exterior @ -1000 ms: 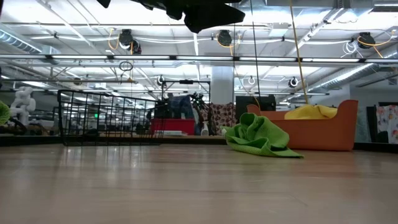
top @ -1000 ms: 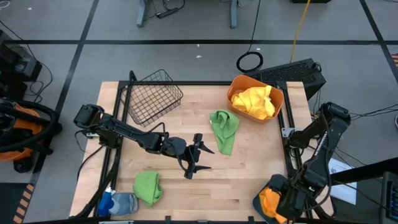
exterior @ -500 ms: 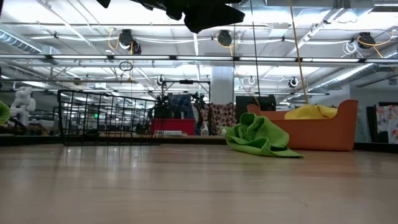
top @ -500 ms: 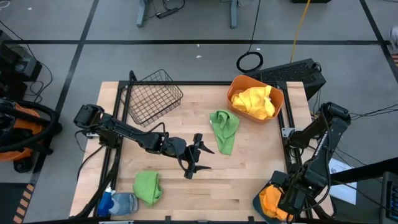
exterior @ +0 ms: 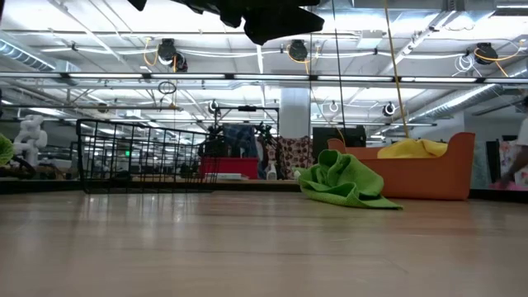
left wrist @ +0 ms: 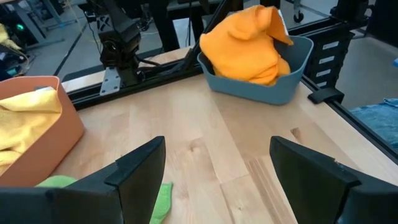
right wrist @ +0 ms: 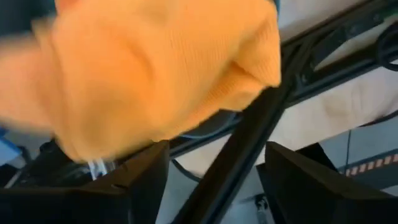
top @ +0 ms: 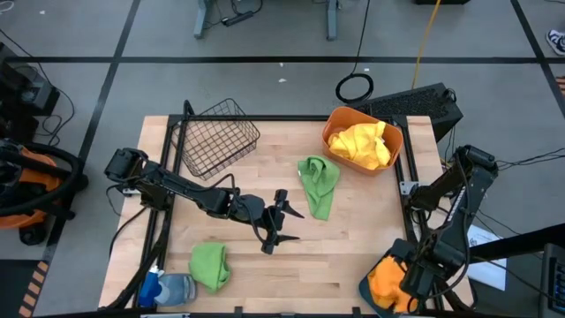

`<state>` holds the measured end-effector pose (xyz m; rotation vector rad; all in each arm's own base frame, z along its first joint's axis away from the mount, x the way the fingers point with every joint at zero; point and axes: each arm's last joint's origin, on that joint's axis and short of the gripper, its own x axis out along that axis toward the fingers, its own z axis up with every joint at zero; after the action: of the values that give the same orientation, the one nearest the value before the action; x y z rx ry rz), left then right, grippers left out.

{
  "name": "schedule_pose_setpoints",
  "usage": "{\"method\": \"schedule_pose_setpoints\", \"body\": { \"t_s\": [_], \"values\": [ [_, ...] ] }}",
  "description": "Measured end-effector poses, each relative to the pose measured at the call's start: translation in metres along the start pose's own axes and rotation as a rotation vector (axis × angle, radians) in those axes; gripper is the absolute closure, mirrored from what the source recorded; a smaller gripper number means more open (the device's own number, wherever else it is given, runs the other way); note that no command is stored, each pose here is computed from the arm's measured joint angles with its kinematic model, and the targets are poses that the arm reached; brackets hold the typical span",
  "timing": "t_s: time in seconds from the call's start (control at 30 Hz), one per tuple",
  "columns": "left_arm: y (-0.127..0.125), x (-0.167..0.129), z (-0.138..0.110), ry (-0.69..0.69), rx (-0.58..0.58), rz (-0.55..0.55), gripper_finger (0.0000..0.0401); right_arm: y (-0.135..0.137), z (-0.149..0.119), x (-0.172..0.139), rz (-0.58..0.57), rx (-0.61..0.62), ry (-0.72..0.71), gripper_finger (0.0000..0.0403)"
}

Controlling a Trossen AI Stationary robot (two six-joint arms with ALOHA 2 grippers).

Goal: Sort microfiber towel by color & place in baskets
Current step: Put the orange microfiber cloth into the blue bin

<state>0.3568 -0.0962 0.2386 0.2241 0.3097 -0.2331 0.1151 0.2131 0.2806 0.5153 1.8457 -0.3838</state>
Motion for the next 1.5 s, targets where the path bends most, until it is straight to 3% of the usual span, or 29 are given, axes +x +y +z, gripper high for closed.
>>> {"method": "schedule_pose_setpoints", "body": {
  "t_s": [0.27, 0.47, 0.77, 0.93, 1.1, 1.27, 1.4, 1.5],
  "values": [
    [0.0, 0.0, -0.001, 0.014, -0.001, -0.002, 0.0106, 0.002, 0.0, 0.0, 0.024, -0.031, -0.013, 0.0188],
    [0.0, 0.0, -0.002, 0.02, 0.0, -0.003, 0.0106, 0.01, 0.001, -0.001, 0.102, -0.067, -0.05, 0.0224],
    [0.0, 0.0, -0.002, 0.021, 0.0, -0.004, 0.0106, 0.012, 0.003, -0.001, 0.117, -0.074, -0.121, 0.0306],
    [-0.001, 0.0, -0.003, 0.034, 0.0, -0.006, 0.0106, 0.011, -0.003, 0.001, 0.109, -0.049, -0.036, 0.0355],
    [-0.001, 0.0, -0.004, 0.035, 0.0, -0.006, 0.0106, 0.012, -0.006, 0.002, 0.119, -0.07, -0.048, 0.0396],
    [-0.001, 0.0, -0.003, 0.034, 0.0, -0.006, 0.0106, 0.019, -0.005, -0.005, 0.178, -0.225, -0.258, 0.0395],
    [-0.001, 0.0, -0.003, 0.034, -0.001, -0.006, 0.0106, 0.015, -0.007, 0.0, 0.116, -0.327, -0.511, 0.0393],
    [-0.001, 0.0, -0.004, 0.035, -0.001, -0.006, 0.0106, 0.01, -0.008, 0.017, 0.064, -0.341, -0.559, 0.0399]
  ]
}}
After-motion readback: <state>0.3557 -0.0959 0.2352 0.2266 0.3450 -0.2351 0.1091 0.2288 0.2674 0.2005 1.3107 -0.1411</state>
